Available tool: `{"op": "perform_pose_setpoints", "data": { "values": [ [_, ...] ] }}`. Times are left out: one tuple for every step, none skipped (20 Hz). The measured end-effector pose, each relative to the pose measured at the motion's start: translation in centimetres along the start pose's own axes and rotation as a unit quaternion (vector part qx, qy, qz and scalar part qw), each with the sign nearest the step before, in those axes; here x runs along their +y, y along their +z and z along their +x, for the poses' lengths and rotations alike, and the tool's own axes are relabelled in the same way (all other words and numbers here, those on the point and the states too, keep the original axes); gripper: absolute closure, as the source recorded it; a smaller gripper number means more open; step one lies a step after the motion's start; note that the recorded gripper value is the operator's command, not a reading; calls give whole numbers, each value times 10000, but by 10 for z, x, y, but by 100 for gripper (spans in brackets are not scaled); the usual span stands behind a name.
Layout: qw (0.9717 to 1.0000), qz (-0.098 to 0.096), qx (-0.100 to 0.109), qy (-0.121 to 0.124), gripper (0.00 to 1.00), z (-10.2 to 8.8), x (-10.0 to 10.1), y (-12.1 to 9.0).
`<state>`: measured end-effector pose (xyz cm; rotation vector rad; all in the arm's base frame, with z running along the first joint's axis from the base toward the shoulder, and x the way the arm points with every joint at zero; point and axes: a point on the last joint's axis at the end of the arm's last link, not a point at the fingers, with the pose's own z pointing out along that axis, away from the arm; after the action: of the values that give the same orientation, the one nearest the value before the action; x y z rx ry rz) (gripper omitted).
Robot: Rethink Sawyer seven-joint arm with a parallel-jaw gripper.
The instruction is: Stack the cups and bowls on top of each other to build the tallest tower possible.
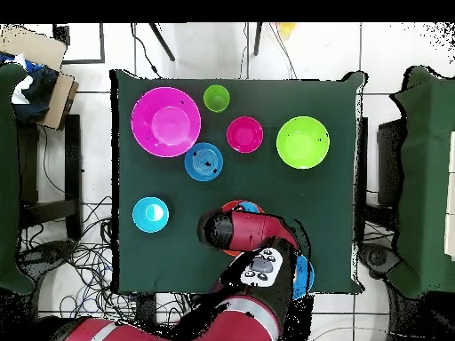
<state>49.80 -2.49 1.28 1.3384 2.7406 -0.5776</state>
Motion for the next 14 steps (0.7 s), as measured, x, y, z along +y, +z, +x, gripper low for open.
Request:
{"op": "perform_pose_setpoints", "data": {
  "values": [
    [10000,0,0,0,100,0,0,0],
    [10000,0,0,0,100,0,0,0],
    [10000,0,0,1,100,0,0,0],
    [10000,1,1,4,100,0,0,0],
    [10000,1,2,6,100,0,0,0],
    [10000,2,2,7,100,-1,0,0],
    [10000,3,4,9,100,-1,-1,0],
    [10000,3,4,10,100,-1,-1,0],
    [10000,4,5,11,100,-1,-1,0],
    [10000,4,5,13,100,-1,-1,1],
    [10000,4,5,13,100,-1,-1,1],
    [10000,5,6,14,100,-1,-1,1],
    [10000,5,6,16,100,-1,-1,1],
    [10000,5,6,18,0,-1,-1,1]
  ]
}}
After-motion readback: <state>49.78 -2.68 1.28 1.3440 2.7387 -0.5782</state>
